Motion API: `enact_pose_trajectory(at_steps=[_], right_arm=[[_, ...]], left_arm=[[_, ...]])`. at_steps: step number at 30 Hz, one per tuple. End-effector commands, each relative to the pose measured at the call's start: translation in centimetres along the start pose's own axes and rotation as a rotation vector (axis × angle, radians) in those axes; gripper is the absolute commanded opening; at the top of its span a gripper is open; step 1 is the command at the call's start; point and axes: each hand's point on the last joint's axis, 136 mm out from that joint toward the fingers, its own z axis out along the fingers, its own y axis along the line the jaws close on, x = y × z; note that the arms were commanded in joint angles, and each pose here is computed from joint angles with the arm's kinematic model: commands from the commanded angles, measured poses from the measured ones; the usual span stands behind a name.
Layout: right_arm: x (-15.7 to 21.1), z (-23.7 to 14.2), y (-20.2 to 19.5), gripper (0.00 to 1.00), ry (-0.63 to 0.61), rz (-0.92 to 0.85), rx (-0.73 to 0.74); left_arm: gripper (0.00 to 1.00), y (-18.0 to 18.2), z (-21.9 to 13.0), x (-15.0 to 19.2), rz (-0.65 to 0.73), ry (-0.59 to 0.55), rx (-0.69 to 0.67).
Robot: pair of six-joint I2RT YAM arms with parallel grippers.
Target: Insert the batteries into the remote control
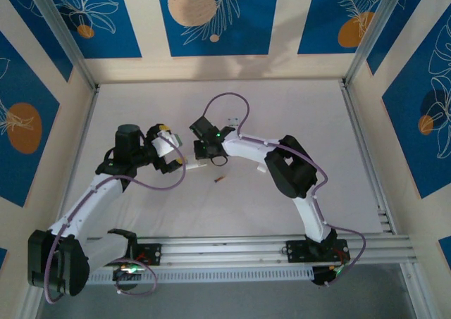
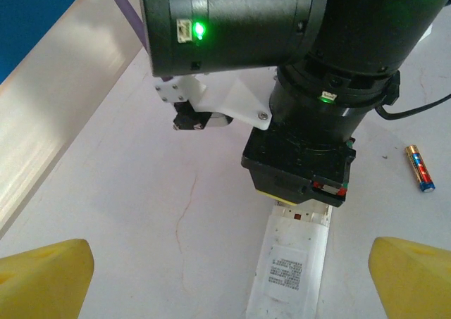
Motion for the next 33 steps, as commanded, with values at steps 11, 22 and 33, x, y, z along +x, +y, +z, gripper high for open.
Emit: enact_pose_trajectory(at_steps=[11, 22, 33], right_arm=[[2.7, 1.5, -0.8, 0.09, 0.061, -0.005, 0.059], [2.6, 0.9, -1.7, 0.11, 0.06, -0.045, 0.109], [3.8, 0.8, -1.7, 0.16, 0.12, 0.048, 0.123]], left_arm=[[1.0, -0.1, 0.0, -0.4, 0.032, -0.016, -0.001], [1.0, 0.0, 0.0, -0.3, 0.033, -0.014, -0.003], [1.0, -0.1, 0.0, -0.3, 0.033, -0.013, -0.002]])
